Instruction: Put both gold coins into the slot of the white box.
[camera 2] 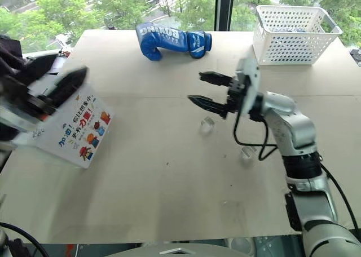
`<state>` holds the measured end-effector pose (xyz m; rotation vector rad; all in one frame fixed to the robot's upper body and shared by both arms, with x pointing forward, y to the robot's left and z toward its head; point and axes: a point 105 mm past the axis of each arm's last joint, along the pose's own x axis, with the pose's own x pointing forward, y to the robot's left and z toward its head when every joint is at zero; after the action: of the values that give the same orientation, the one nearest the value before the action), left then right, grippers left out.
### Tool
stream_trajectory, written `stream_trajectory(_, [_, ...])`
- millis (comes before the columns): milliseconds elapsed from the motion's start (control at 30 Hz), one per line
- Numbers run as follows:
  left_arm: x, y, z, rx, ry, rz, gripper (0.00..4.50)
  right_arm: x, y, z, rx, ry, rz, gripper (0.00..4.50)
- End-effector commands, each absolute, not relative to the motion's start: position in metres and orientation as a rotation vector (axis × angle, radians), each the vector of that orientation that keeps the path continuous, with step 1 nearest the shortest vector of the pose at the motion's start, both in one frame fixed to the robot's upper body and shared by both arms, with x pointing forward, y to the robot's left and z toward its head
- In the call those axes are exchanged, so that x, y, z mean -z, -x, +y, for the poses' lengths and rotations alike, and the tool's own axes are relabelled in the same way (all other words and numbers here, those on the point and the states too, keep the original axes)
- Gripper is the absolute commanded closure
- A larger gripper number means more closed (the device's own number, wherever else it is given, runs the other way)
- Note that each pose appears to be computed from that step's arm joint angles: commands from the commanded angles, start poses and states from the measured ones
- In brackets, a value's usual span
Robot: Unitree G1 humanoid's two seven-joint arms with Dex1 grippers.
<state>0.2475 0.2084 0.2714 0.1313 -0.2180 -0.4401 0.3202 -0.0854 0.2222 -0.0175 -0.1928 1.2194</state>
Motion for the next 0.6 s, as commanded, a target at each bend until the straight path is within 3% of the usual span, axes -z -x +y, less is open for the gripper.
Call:
stream_trajectory(33, [-0.226, -0.249, 0.183, 0.456, -0.212, -0.112, 0.85, -0.209, -0.314, -0.131, -1.112, 0.042, -0.173, 0.40])
stream_trajectory(300, [-0.135, -0.235, 0.160, 0.526, -0.177, 0.088, 0.85, -0.139, -0.288, -0.206, -0.881, 0.155, 0.019, 0.40])
stream_trajectory(600, [-0.100, -0.210, 0.171, 0.544, -0.192, 0.169, 0.82, -0.108, -0.247, -0.220, -0.919, 0.193, 0.100, 0.20])
